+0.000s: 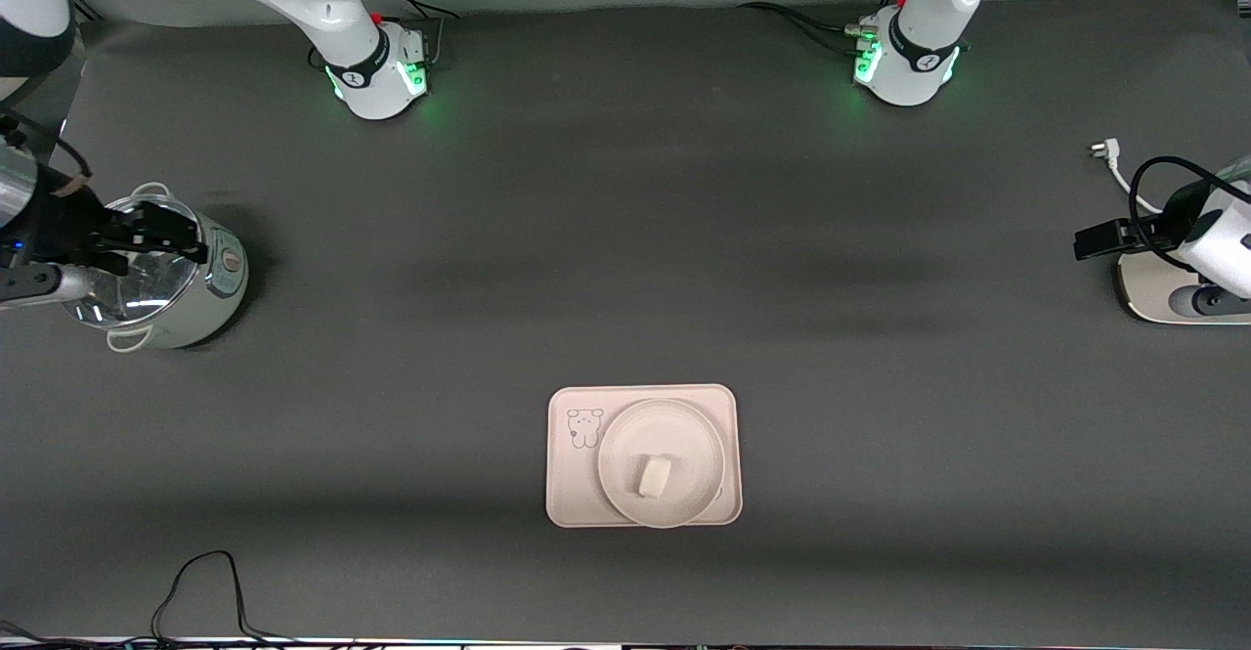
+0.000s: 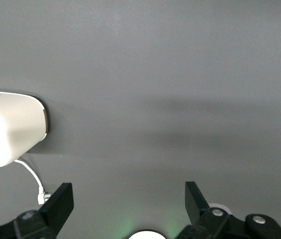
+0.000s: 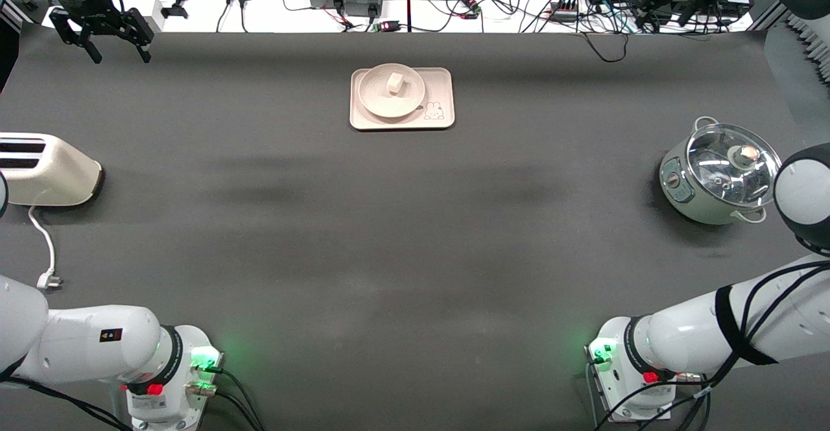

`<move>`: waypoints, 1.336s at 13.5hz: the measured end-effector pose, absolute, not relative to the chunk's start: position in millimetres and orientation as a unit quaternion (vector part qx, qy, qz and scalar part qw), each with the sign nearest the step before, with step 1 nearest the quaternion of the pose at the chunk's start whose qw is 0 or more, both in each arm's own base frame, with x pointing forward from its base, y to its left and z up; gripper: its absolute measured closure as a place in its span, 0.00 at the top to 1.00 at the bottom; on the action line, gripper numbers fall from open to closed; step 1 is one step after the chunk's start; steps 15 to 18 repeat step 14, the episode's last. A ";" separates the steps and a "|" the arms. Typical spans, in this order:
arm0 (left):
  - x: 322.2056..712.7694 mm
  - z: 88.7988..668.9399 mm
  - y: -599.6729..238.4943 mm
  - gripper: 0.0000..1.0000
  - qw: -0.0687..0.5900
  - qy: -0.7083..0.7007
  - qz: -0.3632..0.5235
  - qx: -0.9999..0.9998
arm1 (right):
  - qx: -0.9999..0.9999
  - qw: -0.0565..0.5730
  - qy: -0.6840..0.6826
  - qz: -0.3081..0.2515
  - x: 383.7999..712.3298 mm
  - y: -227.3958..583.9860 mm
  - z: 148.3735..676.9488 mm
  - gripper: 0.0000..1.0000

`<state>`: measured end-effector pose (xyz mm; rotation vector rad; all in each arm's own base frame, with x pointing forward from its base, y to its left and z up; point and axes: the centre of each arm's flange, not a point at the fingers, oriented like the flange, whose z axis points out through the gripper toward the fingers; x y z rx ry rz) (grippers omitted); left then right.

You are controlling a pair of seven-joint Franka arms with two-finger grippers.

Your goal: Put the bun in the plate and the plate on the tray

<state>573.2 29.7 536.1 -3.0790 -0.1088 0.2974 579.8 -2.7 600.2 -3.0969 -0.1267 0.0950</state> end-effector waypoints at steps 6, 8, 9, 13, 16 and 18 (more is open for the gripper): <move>573.2 536.1 29.9 1.00 0.023 -0.035 0.096 -0.994 | -0.999 0.017 -0.027 0.032 578.6 -21.0 597.3 1.00; 573.8 536.6 29.1 1.00 0.022 -0.034 0.093 -0.995 | -0.999 0.016 -0.027 0.026 579.3 -21.3 595.8 1.00; 575.3 537.8 27.9 1.00 0.022 -0.033 0.087 -0.995 | -0.999 0.017 -0.027 0.024 579.1 -21.4 594.5 1.00; 584.2 545.2 19.6 1.00 0.020 -0.025 0.045 -0.998 | -0.999 0.016 -0.027 0.022 576.5 -21.8 595.6 1.00; 584.4 545.5 19.4 1.00 0.020 -0.025 0.044 -0.999 | -0.999 0.016 -0.027 0.022 576.2 -21.8 596.0 1.00; 584.4 545.5 19.4 1.00 0.020 -0.025 0.044 -0.999 | -0.999 0.016 -0.027 0.022 576.2 -21.8 596.0 1.00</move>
